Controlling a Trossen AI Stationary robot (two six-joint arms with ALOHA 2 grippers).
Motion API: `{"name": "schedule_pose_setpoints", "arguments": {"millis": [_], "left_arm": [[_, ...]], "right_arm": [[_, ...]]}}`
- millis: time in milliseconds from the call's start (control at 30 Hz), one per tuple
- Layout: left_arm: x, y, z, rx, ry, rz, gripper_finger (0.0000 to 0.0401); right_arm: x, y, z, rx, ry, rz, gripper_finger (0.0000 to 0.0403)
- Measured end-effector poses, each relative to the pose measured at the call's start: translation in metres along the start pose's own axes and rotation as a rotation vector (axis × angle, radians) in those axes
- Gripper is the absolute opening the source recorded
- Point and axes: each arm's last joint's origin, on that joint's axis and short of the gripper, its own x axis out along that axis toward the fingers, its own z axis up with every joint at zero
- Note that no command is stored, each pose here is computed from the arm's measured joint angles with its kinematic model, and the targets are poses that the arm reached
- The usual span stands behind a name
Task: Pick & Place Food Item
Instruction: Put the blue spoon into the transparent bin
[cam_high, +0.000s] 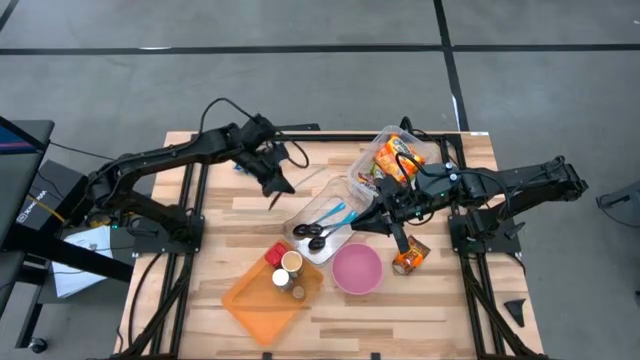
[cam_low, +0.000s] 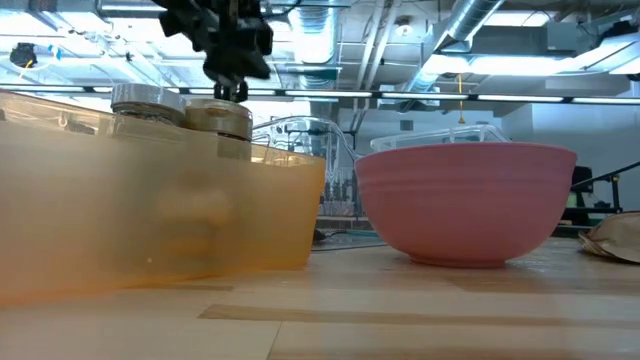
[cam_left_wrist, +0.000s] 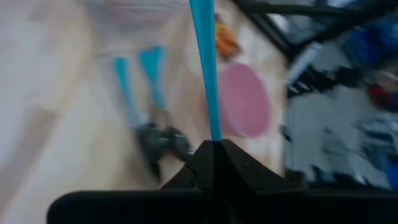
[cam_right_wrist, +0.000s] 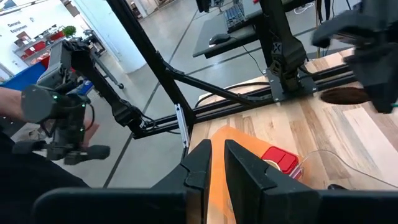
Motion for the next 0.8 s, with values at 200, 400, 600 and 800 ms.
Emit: {"name": "schedule_pose_setpoints", "arguments": {"millis": [200,400,600,800], "left_arm": [[0.015,-0.026,-0.001,0.064,0.003,-0.112,0.0005],[0.025,-0.054,0.004,0.108,-0.059,-0.232,0.0005],[0.031,-0.073,0.006,0.131,-0.11,-0.302,0.0005],[0.033,-0.077,0.006,0.133,-0.131,-0.284,0.0005]], "right_arm": [[0.0,0.001,0.0,0.0,0.012,0.021,0.0042],[0.0,0.0,-0.001,-0.008,0.014,0.021,0.0042],[-0.001,0.002,0.001,-0.017,0.007,0.054,0.0042],[-0.008,0.007,0.007,-0.026,-0.031,0.12,0.0042]]}}
